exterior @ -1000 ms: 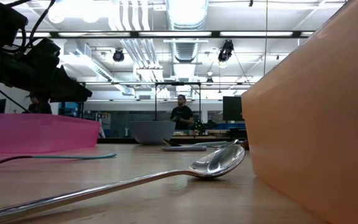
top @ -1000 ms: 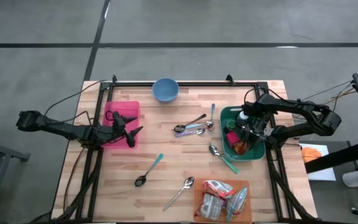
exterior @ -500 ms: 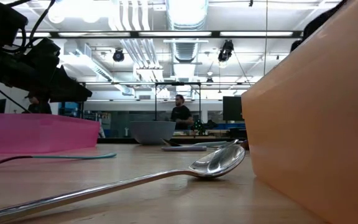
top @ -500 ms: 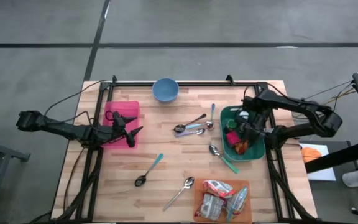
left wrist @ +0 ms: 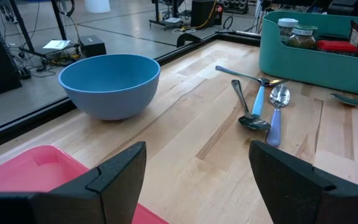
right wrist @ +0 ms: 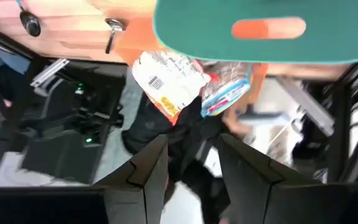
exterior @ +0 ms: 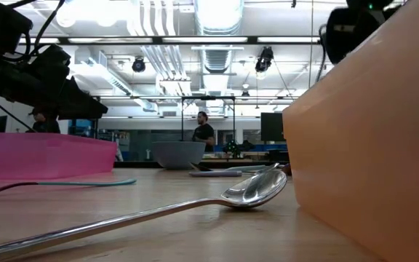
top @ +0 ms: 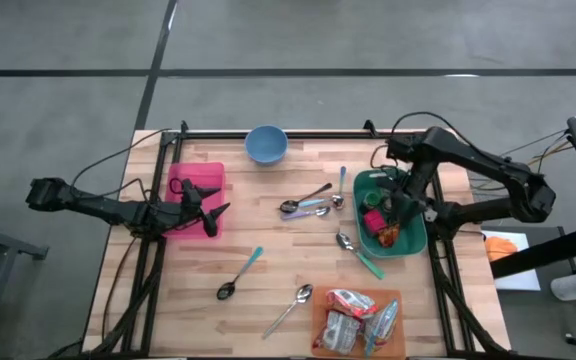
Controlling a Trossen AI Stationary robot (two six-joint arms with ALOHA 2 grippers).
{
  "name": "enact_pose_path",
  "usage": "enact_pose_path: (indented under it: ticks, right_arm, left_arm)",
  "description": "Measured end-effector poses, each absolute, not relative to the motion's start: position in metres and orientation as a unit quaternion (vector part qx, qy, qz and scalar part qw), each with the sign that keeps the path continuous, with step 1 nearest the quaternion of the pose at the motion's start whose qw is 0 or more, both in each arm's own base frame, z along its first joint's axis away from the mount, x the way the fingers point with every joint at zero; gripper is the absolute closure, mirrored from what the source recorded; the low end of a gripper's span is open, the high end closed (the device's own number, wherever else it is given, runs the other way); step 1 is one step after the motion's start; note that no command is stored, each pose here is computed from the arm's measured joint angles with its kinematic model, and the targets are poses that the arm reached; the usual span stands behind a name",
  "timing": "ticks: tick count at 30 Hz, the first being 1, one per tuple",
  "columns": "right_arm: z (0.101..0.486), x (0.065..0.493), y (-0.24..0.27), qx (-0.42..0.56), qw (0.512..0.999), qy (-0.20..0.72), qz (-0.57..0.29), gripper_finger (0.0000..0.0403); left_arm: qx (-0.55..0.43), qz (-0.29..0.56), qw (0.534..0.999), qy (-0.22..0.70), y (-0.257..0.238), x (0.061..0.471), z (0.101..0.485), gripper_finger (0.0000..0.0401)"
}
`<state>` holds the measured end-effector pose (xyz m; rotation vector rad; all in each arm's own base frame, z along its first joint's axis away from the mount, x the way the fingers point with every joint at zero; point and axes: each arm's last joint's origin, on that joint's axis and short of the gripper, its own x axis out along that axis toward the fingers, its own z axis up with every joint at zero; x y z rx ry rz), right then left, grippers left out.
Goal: Pick & Place Food Item
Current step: Put the purple spoon into the pink bin
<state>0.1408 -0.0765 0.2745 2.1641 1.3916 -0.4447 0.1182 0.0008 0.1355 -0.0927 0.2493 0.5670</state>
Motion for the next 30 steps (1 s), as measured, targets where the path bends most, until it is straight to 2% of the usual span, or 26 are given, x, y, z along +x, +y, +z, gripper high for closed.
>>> enact_pose_path:
  ticks: [8, 20, 24, 30]
  right_arm:
    - [0.309, 0.155, -0.070, 0.706, 0.417, 0.540, -0.190, 0.0261]
    - [0.340, 0.193, -0.049, 0.506, 0.687, 0.501, -0.145, 0.0261]
    - [0.341, 0.206, -0.040, 0.436, 0.752, 0.473, -0.145, 0.0261]
    - [0.342, 0.219, -0.024, 0.348, 0.817, 0.444, -0.122, 0.0261]
  left_arm:
    - [-0.046, 0.279, 0.951, 0.122, 0.001, 0.118, 0.136, 0.0116]
    - [-0.046, 0.279, 0.951, 0.123, 0.001, 0.118, 0.136, 0.0116]
    - [-0.046, 0.279, 0.951, 0.123, 0.001, 0.118, 0.135, 0.0116]
    - [-0.045, 0.279, 0.951, 0.123, 0.001, 0.118, 0.136, 0.0116]
